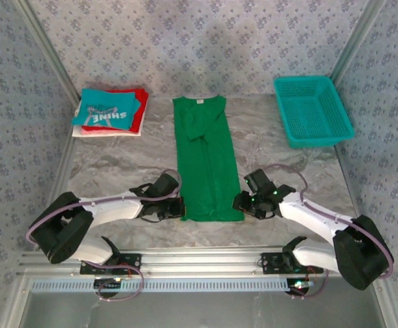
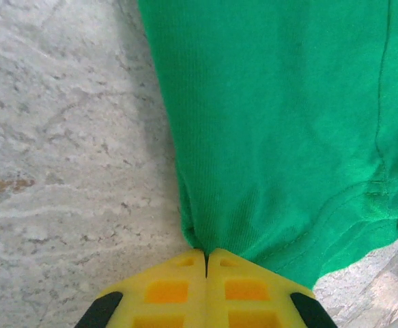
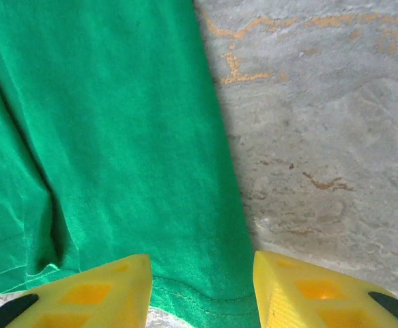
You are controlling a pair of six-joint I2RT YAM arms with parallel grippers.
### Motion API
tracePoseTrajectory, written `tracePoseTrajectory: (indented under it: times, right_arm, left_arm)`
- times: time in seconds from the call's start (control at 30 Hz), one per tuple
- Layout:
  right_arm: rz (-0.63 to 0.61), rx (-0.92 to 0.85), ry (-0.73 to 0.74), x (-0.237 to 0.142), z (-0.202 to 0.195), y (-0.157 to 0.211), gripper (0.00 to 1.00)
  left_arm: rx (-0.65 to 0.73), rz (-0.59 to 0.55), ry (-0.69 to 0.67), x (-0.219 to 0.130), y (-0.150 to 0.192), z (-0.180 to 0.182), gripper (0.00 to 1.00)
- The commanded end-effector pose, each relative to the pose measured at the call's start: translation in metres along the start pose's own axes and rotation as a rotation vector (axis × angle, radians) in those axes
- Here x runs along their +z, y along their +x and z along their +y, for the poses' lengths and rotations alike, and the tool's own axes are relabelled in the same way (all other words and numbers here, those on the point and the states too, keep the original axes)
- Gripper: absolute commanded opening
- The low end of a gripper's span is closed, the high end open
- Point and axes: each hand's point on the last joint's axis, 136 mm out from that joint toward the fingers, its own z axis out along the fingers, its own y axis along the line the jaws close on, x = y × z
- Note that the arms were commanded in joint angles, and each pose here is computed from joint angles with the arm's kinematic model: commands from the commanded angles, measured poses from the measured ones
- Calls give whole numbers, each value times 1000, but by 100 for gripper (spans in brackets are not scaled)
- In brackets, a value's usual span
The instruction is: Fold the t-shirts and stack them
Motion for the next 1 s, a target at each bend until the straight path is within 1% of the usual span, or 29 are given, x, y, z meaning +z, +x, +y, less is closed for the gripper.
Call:
tracePoseTrajectory:
  times: [0.0, 0.17, 0.23, 0.33, 0.53, 0.63, 0.73, 0.87, 0.9, 0.97]
  right_arm:
    - [29, 2, 5, 3, -5, 5, 45]
    - [53, -5, -11, 11, -2, 8, 45]
    - [58, -16, -42, 13, 6, 7, 45]
    - [74, -22, -39, 15, 8, 10, 45]
    - [91, -17, -62, 16, 10, 15, 41]
    - [108, -15, -67, 17, 10, 21, 38]
    - [125, -18, -72, 19, 10, 27, 37]
    - [144, -18, -62, 22, 6, 34, 41]
    - [147, -18, -63, 22, 6, 35, 39]
    - [140, -19, -65, 21, 8, 33, 29]
  left_arm:
    - [-8, -37, -3, -8, -4, 4, 0]
    - [-21, -77, -13, -18, -8, 12, 0]
    - [-27, -75, -16, -17, -6, 16, 0]
    - [-29, -64, -11, -13, -4, 17, 0]
    - [-38, -68, -13, -12, -4, 19, 0]
    - [-42, -73, -21, -13, -4, 22, 0]
    - [-56, -78, -29, -13, -4, 26, 0]
    - [-61, -86, -30, -14, -3, 29, 0]
    - [-62, -87, -30, -14, -3, 30, 0]
    - [-59, -90, -24, -15, -2, 30, 0]
